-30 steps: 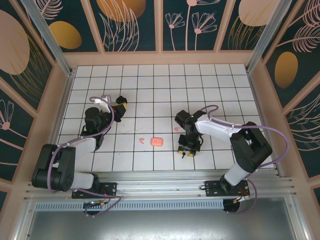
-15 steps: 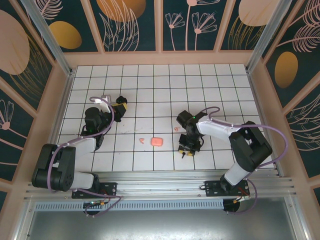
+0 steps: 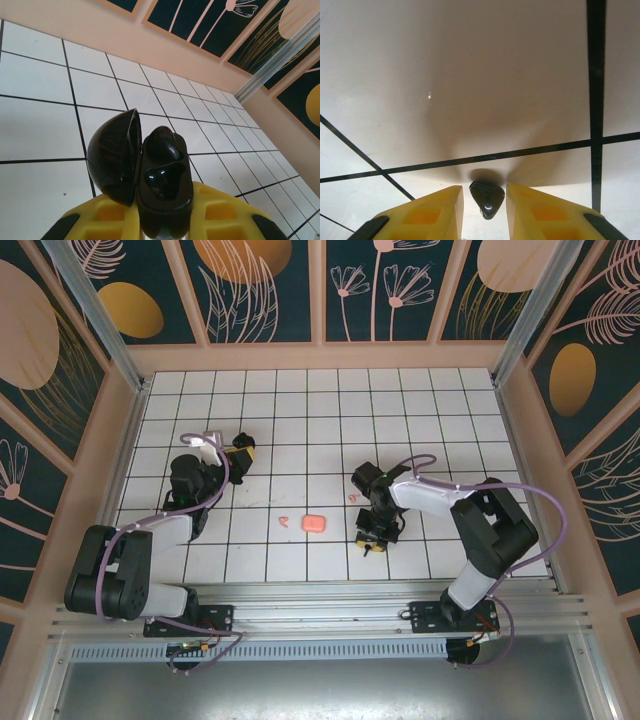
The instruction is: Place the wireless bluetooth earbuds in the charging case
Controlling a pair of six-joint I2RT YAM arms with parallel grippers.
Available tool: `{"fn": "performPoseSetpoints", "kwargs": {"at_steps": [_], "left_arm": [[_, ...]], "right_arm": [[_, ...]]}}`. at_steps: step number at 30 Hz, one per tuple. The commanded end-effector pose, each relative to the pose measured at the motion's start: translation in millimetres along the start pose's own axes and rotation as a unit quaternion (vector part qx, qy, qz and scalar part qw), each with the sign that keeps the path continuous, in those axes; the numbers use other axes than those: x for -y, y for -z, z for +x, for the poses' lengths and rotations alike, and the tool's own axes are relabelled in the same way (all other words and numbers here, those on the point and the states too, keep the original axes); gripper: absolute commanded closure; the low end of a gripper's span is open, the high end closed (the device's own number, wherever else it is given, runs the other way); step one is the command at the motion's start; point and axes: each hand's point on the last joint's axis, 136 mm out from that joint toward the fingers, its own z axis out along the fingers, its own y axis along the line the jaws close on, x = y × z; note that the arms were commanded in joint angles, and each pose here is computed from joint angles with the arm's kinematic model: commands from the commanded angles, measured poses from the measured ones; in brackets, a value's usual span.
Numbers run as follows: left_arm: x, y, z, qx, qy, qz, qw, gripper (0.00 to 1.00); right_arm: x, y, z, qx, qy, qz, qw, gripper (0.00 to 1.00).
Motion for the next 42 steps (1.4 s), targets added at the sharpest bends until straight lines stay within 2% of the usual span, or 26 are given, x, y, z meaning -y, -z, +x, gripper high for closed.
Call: {"fn": "performPoseSetpoints", "kwargs": {"at_steps": [1, 42], "left_arm": [[9, -2, -15, 0.017, -0.004, 0.022, 1.000, 0.93], [21, 1, -18, 0.015, -0.016, 0.046, 0.999, 0.93]], "right_arm": [[6, -3, -1, 0.001, -0.003, 0.013, 1.000, 0.73], [-22, 5, -6, 0.048, 0.009, -0.010, 0.999, 0.76]]}}
